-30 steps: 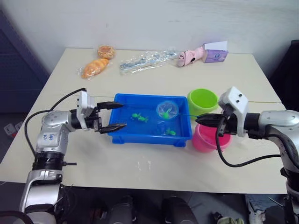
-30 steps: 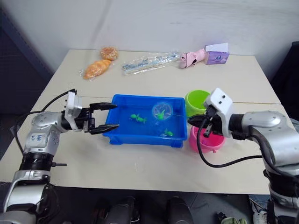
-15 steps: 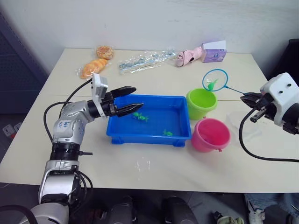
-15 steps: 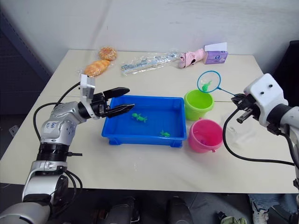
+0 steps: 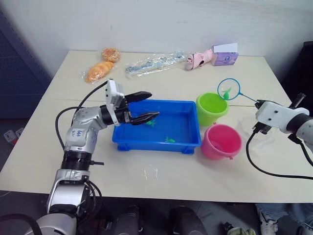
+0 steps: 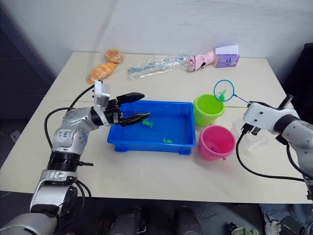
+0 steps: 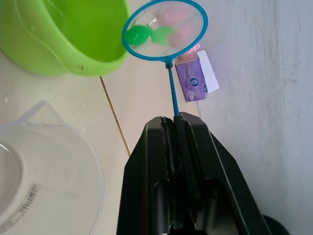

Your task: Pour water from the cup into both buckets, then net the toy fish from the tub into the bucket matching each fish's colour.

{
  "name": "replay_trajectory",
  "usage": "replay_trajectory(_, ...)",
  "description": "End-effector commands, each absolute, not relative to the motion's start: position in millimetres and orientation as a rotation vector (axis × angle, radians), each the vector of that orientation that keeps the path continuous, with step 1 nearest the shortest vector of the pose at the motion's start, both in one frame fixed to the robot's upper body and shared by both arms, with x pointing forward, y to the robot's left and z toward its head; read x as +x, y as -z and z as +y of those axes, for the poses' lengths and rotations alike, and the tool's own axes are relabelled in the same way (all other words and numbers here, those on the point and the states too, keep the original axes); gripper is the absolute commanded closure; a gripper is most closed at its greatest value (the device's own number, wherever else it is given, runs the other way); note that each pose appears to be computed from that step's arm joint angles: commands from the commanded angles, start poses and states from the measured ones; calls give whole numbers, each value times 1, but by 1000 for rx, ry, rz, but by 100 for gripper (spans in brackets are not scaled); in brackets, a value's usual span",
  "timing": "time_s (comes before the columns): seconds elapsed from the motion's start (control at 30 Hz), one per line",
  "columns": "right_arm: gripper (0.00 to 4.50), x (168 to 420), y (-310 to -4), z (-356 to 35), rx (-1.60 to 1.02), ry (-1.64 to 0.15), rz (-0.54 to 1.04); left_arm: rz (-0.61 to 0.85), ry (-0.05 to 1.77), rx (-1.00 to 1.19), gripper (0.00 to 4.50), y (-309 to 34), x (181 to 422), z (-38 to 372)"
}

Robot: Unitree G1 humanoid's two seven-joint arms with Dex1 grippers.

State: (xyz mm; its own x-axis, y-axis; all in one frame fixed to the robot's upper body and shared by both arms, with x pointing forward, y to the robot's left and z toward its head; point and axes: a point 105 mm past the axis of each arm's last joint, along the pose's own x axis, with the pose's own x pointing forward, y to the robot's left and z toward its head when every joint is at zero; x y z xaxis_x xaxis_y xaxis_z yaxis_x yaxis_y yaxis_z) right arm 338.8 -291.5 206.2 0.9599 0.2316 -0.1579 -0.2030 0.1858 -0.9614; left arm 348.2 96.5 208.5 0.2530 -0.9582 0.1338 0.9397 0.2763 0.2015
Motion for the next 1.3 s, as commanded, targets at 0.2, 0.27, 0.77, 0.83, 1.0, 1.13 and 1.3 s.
replay_trajectory(0.2,450,342,-220,-276,-1664,-320,-252,-300,1316,193,7,-209,343,95)
replay_trajectory(0.27,450,341,-219,-270,-1707,-347,-296,-303,1322,211,7,-207,342,94)
replay_trajectory(0.77,450,331,-261,-239,-1353,-425,-431,-330,1238,345,7,-196,353,128)
replay_trajectory(0.83,450,326,-251,-211,-1152,-573,-338,-267,1232,354,7,-187,352,146)
replay_trajectory(1.0,450,314,-214,-165,-945,-798,-89,-176,1260,339,7,-177,345,169)
replay_trajectory(1.13,450,314,-191,-149,-942,-866,52,-133,1279,333,7,-173,338,177)
replay_trajectory(1.3,450,322,-171,-144,-1038,-908,148,-103,1279,347,7,-172,332,184)
